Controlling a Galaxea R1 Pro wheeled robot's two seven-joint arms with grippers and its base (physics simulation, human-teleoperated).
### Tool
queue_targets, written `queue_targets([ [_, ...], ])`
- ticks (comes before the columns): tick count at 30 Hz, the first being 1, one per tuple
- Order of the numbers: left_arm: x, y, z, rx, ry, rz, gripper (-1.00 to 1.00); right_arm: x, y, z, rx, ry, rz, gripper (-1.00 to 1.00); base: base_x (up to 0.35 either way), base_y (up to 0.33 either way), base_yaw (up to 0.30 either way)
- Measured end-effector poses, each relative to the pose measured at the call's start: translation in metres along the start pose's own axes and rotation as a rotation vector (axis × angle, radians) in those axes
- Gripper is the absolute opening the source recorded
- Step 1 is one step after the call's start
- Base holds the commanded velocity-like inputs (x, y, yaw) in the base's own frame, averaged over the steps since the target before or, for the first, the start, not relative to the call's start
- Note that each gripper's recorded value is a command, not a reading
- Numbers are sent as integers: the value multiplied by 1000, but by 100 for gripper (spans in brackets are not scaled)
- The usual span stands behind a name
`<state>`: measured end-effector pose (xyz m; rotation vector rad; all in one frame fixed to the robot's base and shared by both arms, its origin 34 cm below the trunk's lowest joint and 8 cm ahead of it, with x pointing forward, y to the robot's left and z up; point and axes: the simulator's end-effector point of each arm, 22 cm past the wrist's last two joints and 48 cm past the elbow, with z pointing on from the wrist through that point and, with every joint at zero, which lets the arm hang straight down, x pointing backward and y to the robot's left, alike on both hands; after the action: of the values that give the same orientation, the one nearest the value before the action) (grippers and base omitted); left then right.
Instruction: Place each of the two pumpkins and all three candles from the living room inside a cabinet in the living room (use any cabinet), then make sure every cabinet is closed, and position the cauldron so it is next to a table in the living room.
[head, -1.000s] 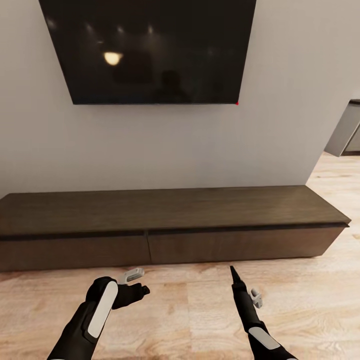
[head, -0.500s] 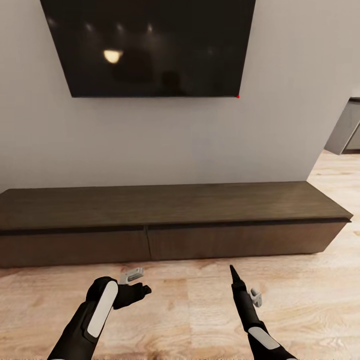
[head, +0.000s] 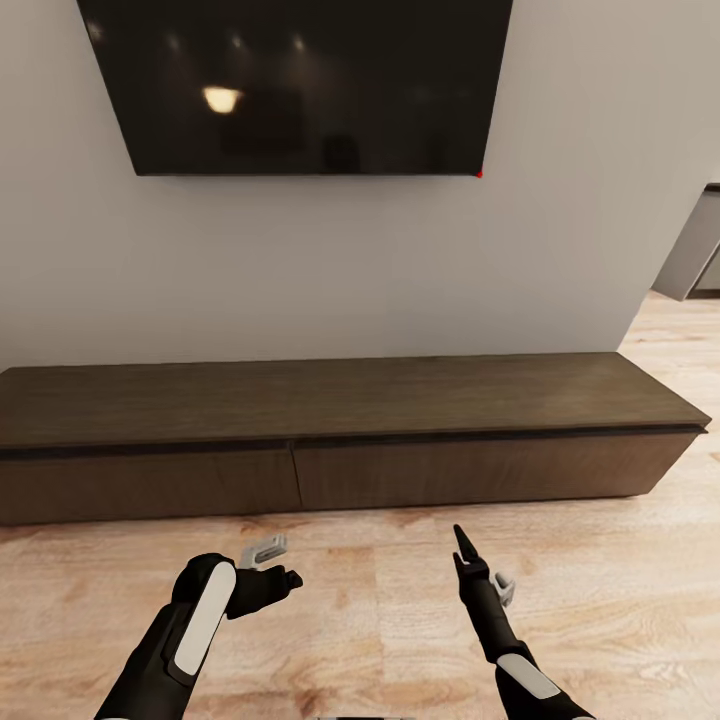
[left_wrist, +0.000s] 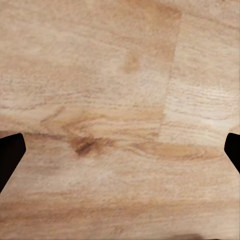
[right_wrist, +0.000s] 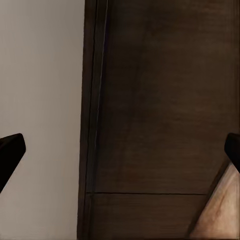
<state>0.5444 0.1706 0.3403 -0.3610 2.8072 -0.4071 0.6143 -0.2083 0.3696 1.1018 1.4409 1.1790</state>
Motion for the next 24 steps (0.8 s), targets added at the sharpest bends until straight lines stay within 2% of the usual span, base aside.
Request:
queue_targets([
  [9, 0, 0, 0, -1, 0, 2, 100, -1, -3, 0, 11, -3, 3, 100, 8, 0, 0],
  [24, 1, -1, 0, 0, 1, 7, 100, 0, -11, 0, 53, -4, 6, 100, 147, 0, 0],
])
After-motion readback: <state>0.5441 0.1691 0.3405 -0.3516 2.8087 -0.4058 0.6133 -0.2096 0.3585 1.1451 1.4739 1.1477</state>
